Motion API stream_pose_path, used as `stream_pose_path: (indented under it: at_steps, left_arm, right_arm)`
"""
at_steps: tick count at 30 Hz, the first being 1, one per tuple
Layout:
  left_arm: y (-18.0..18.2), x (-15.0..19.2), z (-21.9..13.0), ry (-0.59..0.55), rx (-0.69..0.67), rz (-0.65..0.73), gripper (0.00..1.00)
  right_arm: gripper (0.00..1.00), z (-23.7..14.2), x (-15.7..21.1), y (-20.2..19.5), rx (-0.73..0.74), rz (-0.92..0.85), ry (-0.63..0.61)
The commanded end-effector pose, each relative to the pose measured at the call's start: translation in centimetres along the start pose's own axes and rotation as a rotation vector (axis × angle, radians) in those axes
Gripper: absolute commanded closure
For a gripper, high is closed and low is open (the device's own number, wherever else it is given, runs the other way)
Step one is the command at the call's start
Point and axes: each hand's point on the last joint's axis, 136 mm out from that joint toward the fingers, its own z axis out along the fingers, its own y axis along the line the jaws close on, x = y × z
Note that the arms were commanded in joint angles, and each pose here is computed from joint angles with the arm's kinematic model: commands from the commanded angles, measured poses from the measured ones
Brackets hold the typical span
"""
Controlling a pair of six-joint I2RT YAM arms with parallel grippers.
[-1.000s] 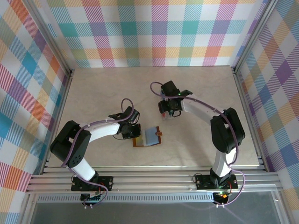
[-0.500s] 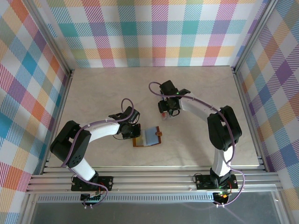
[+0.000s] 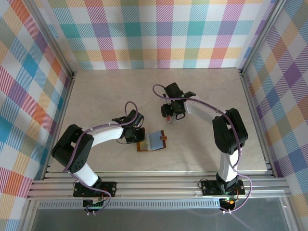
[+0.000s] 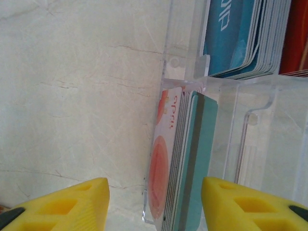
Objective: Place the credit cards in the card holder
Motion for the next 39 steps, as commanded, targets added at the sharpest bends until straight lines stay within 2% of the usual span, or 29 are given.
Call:
stream_pose_path:
  at_steps: [1,9,16,28,39]
  left_arm:
    - [2.6,3.1,1.0,0.099,-0.095,0.005,0.97]
    - [2.6,3.0,1.1,0.098,-0.099,0.006,0.97]
    - [2.7,3.0,1.2,0.099,-0.102,0.005,0.97]
    - [2.7,3.1,1.3,0.106,-0.102,0.005,0.98]
    - [2.7,3.1,1.5,0.109,-0.102,0.005,0.98]
  right_arm:
    - [0.45,0.7,0.2,0.0,0.008,-0.017,0.031]
    - [0.44,0.8,0.1,0.7,-0.032,-0.024,0.038]
    - [0.45,-0.7,-0.5,1.3,-0.088,-0.014,-0.007]
    - [0.51,-1.6,-0.7,1.1,-0.120,0.008,-0.025]
    - [0.62,-1.4,-0.7,-0.1,-0.080,0.039,-0.016]
